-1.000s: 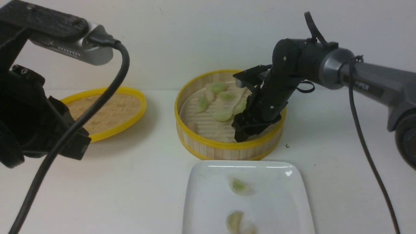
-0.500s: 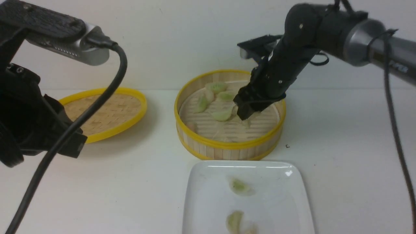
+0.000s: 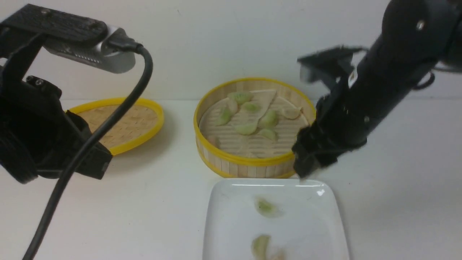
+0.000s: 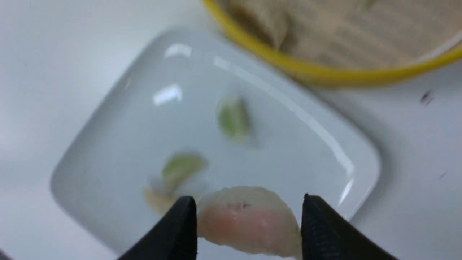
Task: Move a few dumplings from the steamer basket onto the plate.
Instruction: Use the right arm to put the dumpling into the plate
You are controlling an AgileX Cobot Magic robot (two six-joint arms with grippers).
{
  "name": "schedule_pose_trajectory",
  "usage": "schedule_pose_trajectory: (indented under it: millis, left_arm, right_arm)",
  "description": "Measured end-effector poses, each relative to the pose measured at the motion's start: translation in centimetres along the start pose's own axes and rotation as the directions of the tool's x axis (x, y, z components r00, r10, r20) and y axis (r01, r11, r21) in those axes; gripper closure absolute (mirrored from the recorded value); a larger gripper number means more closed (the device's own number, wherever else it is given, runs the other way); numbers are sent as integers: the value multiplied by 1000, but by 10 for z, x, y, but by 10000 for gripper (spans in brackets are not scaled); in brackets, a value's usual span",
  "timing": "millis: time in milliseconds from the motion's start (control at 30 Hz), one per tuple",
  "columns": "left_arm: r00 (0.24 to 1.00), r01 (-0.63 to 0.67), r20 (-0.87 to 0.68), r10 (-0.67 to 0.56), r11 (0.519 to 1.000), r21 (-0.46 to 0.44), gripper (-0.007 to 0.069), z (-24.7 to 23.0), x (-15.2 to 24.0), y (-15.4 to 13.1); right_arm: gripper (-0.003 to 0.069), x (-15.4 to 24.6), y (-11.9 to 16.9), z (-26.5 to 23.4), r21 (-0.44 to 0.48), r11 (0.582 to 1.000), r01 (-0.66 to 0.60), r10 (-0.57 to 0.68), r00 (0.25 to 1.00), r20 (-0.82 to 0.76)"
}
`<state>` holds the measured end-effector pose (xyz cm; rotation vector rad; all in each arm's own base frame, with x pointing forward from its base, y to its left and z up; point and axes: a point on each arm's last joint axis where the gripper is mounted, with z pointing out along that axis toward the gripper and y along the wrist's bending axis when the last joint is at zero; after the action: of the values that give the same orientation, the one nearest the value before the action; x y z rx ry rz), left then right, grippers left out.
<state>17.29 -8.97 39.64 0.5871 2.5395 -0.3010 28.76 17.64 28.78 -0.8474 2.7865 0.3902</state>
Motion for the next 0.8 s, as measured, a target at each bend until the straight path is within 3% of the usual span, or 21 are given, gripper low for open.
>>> schedule_pose_trajectory:
  millis: [167,300,367,533,600,800]
  left_arm:
    - [999,-3,-35,3,1000,10,631,11,-4,0]
    - [999,-6,-42,7,1000,14,631,14,-5,0]
    - [999,-10,-46,11,1000,18,631,15,-6,0]
    - [1000,-11,-19,11,1000,21,631,15,-9,0]
    - [1000,-11,-12,11,1000,21,631,15,-9,0]
    - [1000,-11,-12,11,1000,21,631,15,-9,0]
  right_arm:
    - [319,27,7,74,1,1000,-2,2,996,-85]
    - [317,26,5,98,3,1000,-14,15,995,-95]
    - [276,24,3,105,6,1000,-19,19,996,-91]
    - [124,-2,5,77,36,999,31,-28,998,-59]
    - [108,-10,4,67,46,998,38,-37,998,-43]
    - [88,-71,-26,2,174,985,23,-59,977,205]
